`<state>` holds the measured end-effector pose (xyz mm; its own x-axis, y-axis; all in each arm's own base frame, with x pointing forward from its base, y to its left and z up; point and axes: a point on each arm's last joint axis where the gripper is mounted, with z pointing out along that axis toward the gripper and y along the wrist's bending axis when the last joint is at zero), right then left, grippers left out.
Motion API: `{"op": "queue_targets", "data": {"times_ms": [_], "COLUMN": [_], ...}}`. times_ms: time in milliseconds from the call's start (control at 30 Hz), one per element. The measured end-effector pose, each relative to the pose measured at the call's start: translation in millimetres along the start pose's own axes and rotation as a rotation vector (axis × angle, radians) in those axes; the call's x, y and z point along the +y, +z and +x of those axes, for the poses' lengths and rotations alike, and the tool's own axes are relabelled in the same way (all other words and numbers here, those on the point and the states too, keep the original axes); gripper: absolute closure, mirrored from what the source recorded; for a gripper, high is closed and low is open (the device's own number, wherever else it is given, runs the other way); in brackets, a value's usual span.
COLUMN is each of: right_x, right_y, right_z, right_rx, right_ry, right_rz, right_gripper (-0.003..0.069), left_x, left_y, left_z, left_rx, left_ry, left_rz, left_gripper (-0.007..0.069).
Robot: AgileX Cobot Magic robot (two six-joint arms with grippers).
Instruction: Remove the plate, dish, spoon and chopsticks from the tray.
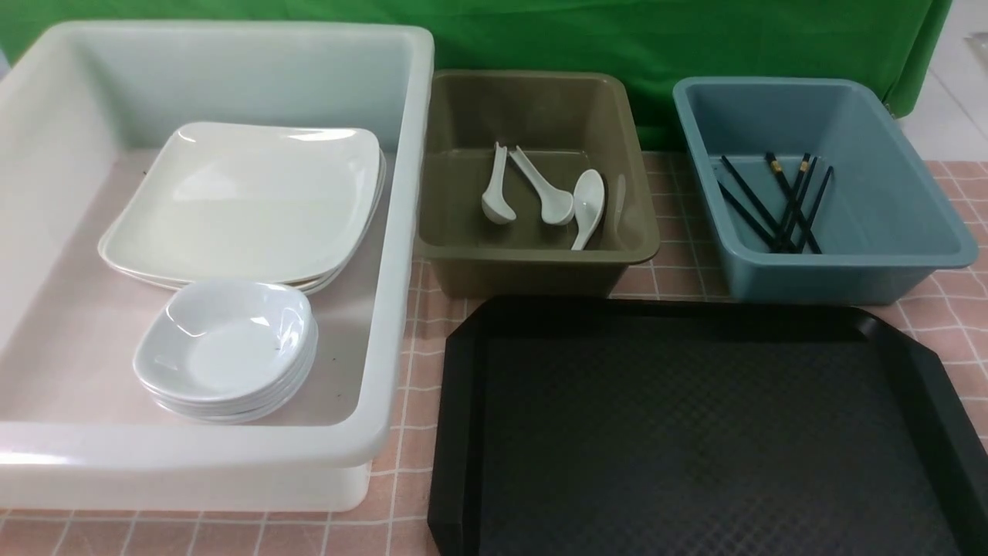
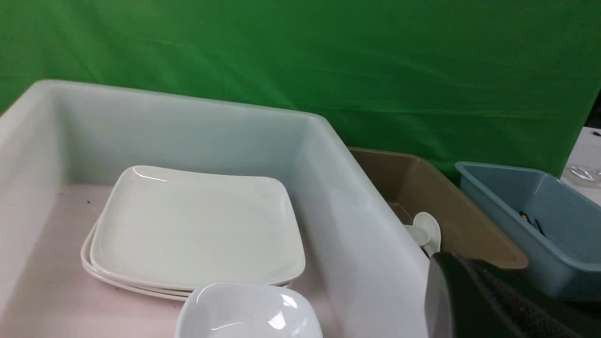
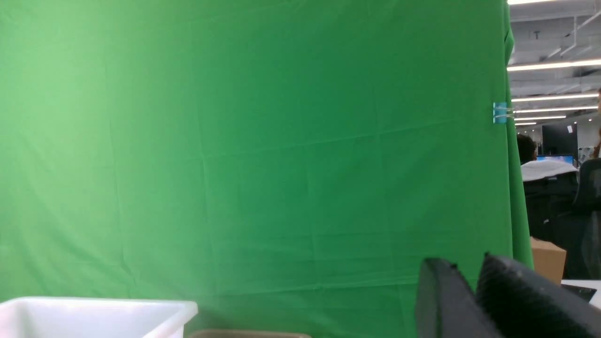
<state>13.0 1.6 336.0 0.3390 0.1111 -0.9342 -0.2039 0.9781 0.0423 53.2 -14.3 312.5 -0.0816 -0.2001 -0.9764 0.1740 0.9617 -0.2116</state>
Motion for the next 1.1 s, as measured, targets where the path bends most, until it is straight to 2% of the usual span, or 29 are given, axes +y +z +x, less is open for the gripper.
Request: {"op": "queue_targets", "data": {"times_ms": [467, 667, 767, 867, 1033, 1100], "right_x": [0.0, 0.0, 0.0, -0.1, -0.1, -0.1], "right_y": [0.0, 0.0, 0.0, 0.0, 0.0, 0.0], "right_z": [0.3, 0.4, 0.5, 0.7, 0.7, 0.7], "right_rx": [0.004, 0.004, 0.005, 0.007, 0.007, 0.007], "right_ry": [0.005, 0.005, 0.005, 0.005, 0.005, 0.005], "right_rz": [0.0, 0.0, 0.001, 0.001, 0.001, 0.001], "right_gripper": [0.0437, 0.0423, 0.0421, 0.042, 0.0419, 0.0419], "left_x": [0.8, 9.6, 16.2, 29.2, 41.7, 42.3], "left_y": [0.0, -0.4, 0.3, 1.2, 4.5, 4.5], "left_z": [0.1, 7.4, 20.7, 57.2, 102.6, 106.4], "left_rx": [0.001, -0.031, -0.077, -0.134, -0.052, -0.015], "left_ry": [0.019, 0.139, 0.178, 0.213, 0.206, 0.206], "left_rz": [-0.009, -0.09, -0.137, -0.218, -0.266, -0.268], "left_gripper": [0.0626, 0.0626, 0.0626, 0.0626, 0.0626, 0.0626]}}
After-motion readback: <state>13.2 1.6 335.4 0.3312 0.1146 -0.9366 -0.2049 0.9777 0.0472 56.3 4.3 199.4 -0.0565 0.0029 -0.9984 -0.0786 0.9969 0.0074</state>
